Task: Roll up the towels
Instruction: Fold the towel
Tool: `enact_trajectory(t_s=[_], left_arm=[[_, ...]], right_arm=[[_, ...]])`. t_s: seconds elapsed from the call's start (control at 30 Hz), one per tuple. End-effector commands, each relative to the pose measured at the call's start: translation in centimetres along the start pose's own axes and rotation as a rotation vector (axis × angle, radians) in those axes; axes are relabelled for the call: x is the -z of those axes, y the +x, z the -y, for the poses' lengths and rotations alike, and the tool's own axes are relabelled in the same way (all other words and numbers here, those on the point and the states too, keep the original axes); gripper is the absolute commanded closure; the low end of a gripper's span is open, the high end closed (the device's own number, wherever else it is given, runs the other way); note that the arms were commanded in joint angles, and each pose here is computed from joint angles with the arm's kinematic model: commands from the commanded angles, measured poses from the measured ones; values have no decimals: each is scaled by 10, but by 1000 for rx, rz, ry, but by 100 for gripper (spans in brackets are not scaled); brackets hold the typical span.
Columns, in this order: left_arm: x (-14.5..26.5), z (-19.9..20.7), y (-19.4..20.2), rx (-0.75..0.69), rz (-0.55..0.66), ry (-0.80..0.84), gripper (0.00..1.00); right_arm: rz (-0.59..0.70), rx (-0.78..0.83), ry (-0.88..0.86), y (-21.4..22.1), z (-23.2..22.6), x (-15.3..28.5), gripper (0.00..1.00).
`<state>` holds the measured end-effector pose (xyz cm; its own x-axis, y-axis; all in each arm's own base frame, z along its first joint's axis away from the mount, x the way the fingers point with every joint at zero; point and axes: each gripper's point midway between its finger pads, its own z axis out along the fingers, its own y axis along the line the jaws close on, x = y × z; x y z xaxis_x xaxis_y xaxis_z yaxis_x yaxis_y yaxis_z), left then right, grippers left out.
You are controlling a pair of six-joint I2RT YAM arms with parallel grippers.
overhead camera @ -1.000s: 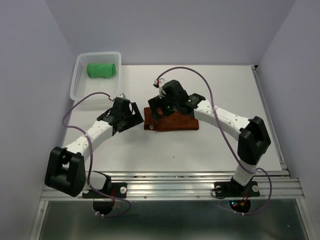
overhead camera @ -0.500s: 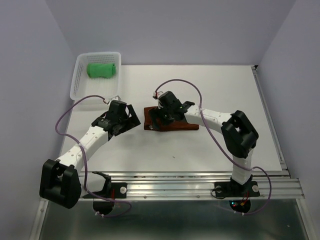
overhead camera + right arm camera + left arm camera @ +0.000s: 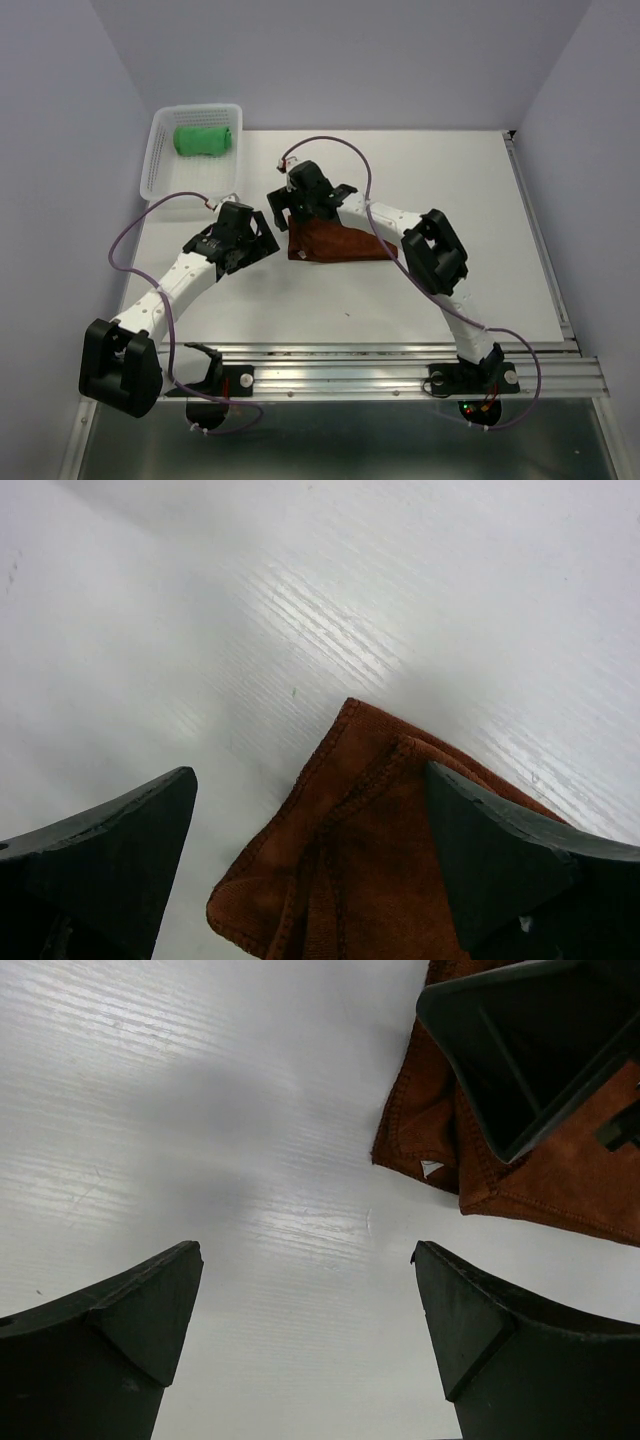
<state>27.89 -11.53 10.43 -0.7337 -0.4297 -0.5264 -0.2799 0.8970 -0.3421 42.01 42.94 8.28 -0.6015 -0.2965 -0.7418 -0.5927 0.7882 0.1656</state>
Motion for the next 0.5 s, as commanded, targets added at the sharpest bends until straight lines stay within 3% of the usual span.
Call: enact_trajectory(t_s=[0.0,0.13,0.3,0.47], left_arm=[[4,5,-5,4,17,18,1],[9,17,-9,0,22,76,1],[22,65,-15,-56,40,210,1],[15,116,-17,-120,29,284,1]], right_arm=[[82,29,-50,-33,-15,3,0],[123,22,-19,-50,-7,28,0],[211,-104,38,-81,27,89,0],[209,-217,88,-65,68,127,0]])
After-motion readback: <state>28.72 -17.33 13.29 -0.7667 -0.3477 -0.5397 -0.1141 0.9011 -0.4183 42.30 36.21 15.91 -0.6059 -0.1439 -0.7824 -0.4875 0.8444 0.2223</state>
